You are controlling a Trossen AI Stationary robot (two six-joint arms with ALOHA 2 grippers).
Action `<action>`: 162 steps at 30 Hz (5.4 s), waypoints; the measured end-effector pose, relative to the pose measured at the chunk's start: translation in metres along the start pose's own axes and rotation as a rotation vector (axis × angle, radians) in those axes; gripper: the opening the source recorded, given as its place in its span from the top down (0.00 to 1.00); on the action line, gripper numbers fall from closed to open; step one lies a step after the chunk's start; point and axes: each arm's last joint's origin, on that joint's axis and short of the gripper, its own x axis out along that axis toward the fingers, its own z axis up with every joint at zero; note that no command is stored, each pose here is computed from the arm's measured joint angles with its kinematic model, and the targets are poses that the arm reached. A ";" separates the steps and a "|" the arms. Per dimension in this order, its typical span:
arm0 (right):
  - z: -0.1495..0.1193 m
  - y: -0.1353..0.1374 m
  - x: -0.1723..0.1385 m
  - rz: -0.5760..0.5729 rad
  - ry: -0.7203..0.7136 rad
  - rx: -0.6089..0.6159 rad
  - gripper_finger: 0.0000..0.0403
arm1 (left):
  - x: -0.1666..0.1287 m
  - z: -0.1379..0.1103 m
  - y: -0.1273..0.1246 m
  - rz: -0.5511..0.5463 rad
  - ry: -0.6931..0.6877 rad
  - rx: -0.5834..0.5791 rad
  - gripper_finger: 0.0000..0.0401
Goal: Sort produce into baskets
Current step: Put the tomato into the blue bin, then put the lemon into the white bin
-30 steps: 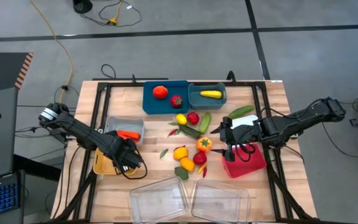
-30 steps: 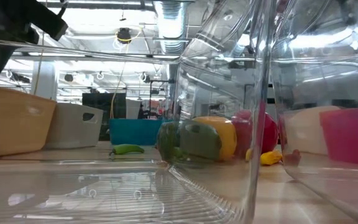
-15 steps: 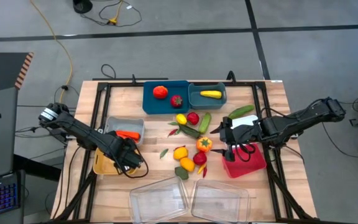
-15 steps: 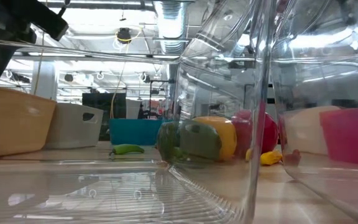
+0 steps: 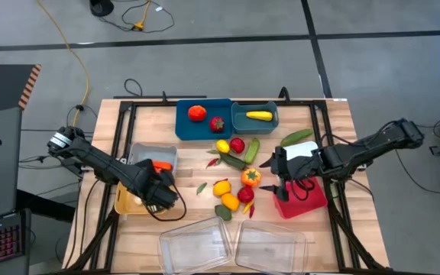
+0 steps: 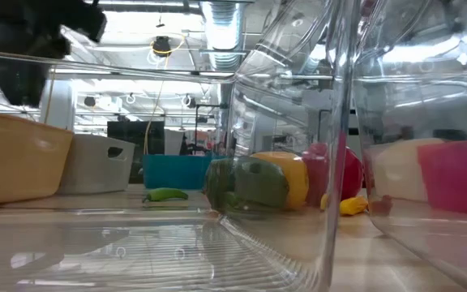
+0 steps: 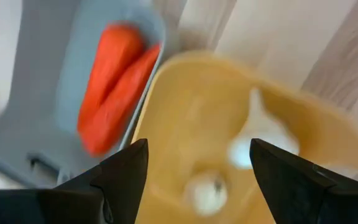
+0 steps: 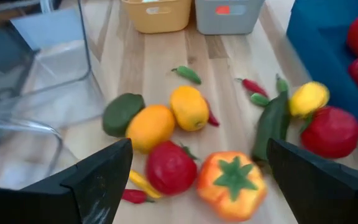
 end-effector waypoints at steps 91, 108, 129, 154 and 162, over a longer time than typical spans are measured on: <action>0.099 -0.068 0.103 -0.152 0.253 0.351 0.19 | -0.006 0.055 -0.008 -0.122 -0.469 0.092 0.33; 0.110 -0.175 0.156 -0.314 -0.108 0.418 0.19 | -0.008 0.059 -0.010 -0.147 -0.509 0.077 0.33; 0.099 -0.198 0.182 -0.329 -0.170 0.517 0.08 | -0.009 0.062 -0.008 -0.111 -0.560 -0.022 0.33; 0.148 -0.142 0.115 -0.238 -0.315 0.301 0.04 | -0.009 0.073 -0.003 -0.135 -0.588 0.052 0.33; 0.163 -0.069 0.046 -0.090 -0.320 0.157 0.04 | -0.018 0.082 -0.010 -0.193 -0.711 0.144 0.33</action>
